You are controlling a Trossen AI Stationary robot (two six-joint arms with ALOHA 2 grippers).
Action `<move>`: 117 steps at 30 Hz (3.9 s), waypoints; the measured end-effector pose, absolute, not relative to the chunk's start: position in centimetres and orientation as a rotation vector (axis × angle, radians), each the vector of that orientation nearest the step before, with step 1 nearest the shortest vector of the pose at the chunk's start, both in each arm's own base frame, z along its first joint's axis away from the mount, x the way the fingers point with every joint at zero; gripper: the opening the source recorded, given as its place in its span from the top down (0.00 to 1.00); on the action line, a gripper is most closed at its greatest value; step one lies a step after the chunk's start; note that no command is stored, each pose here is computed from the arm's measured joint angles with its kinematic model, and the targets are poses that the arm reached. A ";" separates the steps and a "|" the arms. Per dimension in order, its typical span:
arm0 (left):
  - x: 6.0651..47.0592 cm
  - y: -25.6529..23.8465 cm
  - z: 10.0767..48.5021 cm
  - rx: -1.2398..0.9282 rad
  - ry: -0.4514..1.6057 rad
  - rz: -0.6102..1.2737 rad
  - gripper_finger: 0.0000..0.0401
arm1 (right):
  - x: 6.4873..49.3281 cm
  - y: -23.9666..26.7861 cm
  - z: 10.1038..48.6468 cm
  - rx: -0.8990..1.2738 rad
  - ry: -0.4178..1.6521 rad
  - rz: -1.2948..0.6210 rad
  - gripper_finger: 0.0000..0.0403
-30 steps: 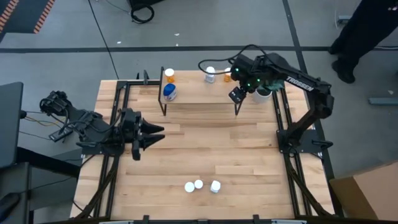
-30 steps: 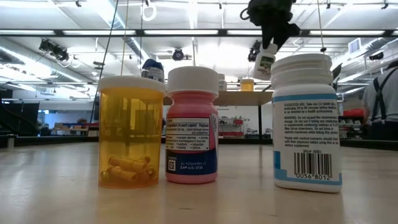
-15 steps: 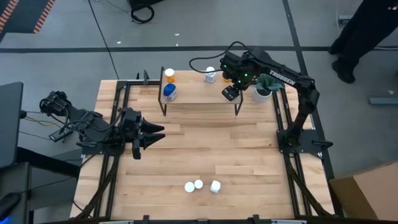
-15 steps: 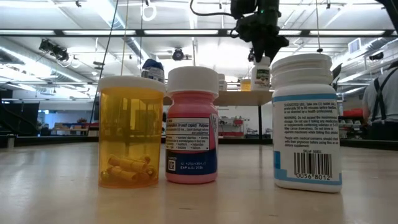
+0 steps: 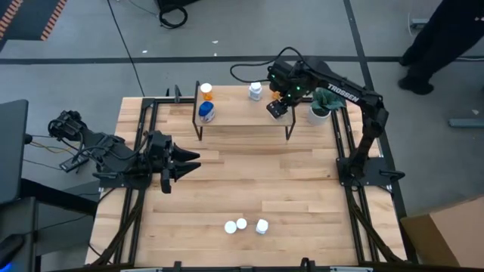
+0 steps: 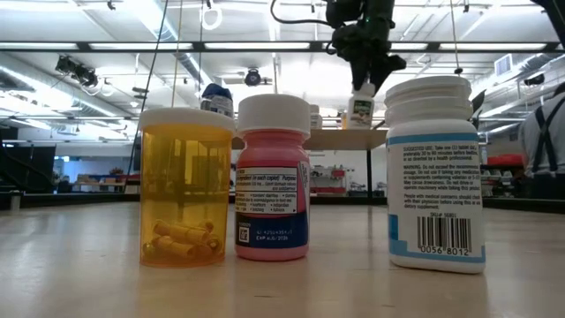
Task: Pick and place medicine bottles onto shelf by color
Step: Put the white bottle on the shelf, then put the orange bottle on the shelf
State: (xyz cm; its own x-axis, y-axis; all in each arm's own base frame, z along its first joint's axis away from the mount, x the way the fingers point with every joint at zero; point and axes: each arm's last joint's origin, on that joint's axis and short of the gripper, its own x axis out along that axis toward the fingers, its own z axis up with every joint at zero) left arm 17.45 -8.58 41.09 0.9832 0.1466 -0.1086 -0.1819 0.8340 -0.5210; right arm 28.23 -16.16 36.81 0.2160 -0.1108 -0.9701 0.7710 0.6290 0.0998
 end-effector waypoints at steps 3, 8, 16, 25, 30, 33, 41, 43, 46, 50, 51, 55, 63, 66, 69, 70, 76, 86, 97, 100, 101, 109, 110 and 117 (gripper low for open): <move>17.5 -8.6 41.1 -0.558 0.065 0.174 0.57 | 28.2 -16.5 36.9 0.671 1.185 -0.685 0.45; 17.5 -8.6 41.1 -0.558 0.065 0.174 0.56 | 28.0 -17.0 36.9 0.679 1.178 -0.698 0.45; 17.5 -8.6 41.1 -0.558 0.065 0.174 0.57 | 28.0 -17.0 36.9 0.681 1.180 -0.676 0.45; 17.5 -8.6 41.1 -0.558 0.065 0.174 0.56 | 28.0 -17.0 36.9 0.685 1.180 -0.671 0.38; 17.5 -8.6 41.1 -0.558 0.066 0.174 0.57 | 28.0 -17.0 36.9 0.684 1.180 -0.673 0.35; 17.5 -8.6 41.1 -0.558 0.065 0.173 0.57 | 28.0 -17.0 36.9 0.675 1.181 -0.684 0.34; 17.5 -8.6 41.1 -0.559 0.066 0.173 0.56 | 28.1 -17.2 36.9 0.649 1.164 -0.712 0.34; 17.4 -8.6 41.1 -0.559 0.065 0.173 0.56 | 28.2 -17.3 36.9 0.646 1.150 -0.711 0.34; 17.4 -8.6 41.1 -0.559 0.065 0.173 0.57 | 28.4 -17.4 37.0 0.643 1.125 -0.710 0.34; 17.4 -8.6 41.1 -0.560 0.065 0.173 0.57 | 28.5 -17.5 37.1 0.653 1.102 -0.708 0.34; 17.4 -8.6 41.1 -0.560 0.065 0.173 0.57 | 28.5 -17.5 37.1 0.652 1.103 -0.706 0.34; 17.5 -8.6 41.1 -0.559 0.066 0.173 0.56 | 28.5 -17.4 37.1 0.649 1.103 -0.703 0.34; 17.5 -8.6 41.1 -0.558 0.065 0.173 0.57 | 28.3 -17.4 40.5 0.581 0.968 -0.719 0.34; 17.4 -8.6 41.1 -0.559 0.065 0.173 0.57 | 27.8 -16.9 42.3 0.582 0.921 -0.720 0.34; 17.5 -8.6 41.1 -0.558 0.066 0.174 0.57 | 27.7 -15.6 43.9 0.603 0.873 -0.694 0.34; 17.5 -8.6 41.1 -0.558 0.065 0.173 0.57 | 27.8 -14.9 44.3 0.602 0.870 -0.678 0.34; 17.5 -8.6 41.1 -0.558 0.065 0.173 0.57 | 29.9 -9.8 44.2 0.593 0.915 -0.548 0.34; 17.5 -8.6 41.1 -0.556 0.065 0.173 0.57 | 31.3 -0.6 41.8 0.594 1.062 -0.581 0.34; 17.5 -8.7 41.1 -0.559 0.084 0.127 0.57 | 32.7 6.8 36.6 0.705 1.188 -0.470 0.34; 17.6 -9.0 40.9 -0.556 0.108 0.091 0.57 | 32.8 9.3 35.5 0.768 1.170 -0.448 0.34; 17.7 -9.0 40.7 -0.550 0.128 0.072 0.57 | 32.8 10.2 34.9 0.785 1.178 -0.451 0.34; 20.0 -11.5 37.9 -0.463 0.397 -0.183 0.57 | 30.3 16.1 31.8 0.910 1.230 -0.581 0.34; 20.4 -11.9 37.4 -0.444 0.439 -0.219 0.57 | 29.9 16.9 31.6 0.923 1.235 -0.595 0.34; 22.9 -14.4 35.3 -0.288 0.579 -0.336 0.58 | 26.8 21.1 31.4 0.957 1.195 -0.657 0.34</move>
